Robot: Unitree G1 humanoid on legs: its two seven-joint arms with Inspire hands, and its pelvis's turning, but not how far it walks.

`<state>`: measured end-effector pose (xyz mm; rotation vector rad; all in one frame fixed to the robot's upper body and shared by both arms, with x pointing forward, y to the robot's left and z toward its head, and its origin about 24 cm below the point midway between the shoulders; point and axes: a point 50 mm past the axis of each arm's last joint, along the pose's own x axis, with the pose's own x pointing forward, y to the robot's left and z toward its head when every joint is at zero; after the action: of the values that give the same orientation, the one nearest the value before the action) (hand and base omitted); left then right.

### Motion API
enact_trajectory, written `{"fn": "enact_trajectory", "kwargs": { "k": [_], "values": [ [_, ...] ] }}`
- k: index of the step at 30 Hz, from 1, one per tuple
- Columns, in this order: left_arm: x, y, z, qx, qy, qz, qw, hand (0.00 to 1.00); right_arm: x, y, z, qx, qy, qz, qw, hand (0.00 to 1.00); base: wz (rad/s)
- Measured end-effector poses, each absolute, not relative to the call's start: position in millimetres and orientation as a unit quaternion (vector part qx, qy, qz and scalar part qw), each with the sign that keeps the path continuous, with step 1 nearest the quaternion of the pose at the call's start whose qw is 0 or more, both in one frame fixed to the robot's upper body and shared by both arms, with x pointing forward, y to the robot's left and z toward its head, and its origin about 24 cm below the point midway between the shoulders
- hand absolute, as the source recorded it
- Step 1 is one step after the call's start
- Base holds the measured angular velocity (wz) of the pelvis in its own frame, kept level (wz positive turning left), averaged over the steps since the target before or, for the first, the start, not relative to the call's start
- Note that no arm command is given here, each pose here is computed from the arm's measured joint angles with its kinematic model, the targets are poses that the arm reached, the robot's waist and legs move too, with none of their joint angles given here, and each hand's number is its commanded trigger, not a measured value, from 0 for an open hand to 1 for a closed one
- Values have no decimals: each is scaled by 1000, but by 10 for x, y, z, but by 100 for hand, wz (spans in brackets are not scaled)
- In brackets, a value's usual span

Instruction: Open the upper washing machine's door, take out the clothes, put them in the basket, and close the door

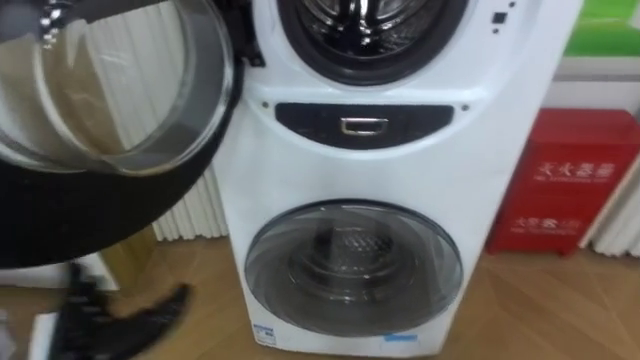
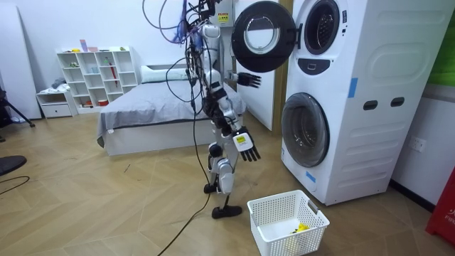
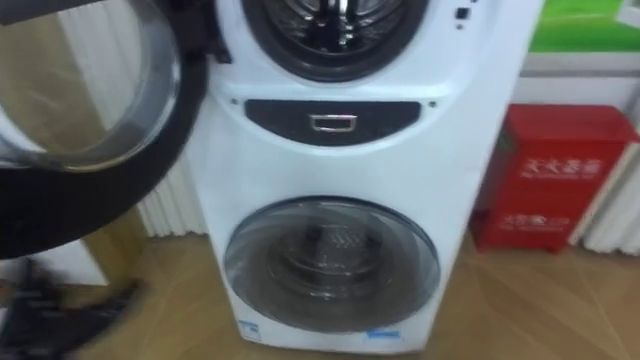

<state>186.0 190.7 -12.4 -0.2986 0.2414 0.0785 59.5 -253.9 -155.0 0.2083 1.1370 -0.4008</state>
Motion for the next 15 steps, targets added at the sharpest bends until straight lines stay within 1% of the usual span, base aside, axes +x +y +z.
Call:
{"fn": "enact_trajectory", "kwargs": {
  "k": [1,4,8,15],
  "values": [
    [1906,1772,-121,-159,123,-9,980,0,635,-2524,-1551,101,531,-182,821,0,-47],
    [2044,1610,-19,-163,103,-97,976,0,641,-2513,-1550,101,528,-171,826,0,-55],
    [2086,1602,32,-152,92,-144,973,0,644,-2511,-1545,87,527,-163,829,0,-47],
    [2050,1562,-41,-115,130,-193,966,0,744,-2443,-1538,76,520,-142,839,0,-11]
  ]
}}
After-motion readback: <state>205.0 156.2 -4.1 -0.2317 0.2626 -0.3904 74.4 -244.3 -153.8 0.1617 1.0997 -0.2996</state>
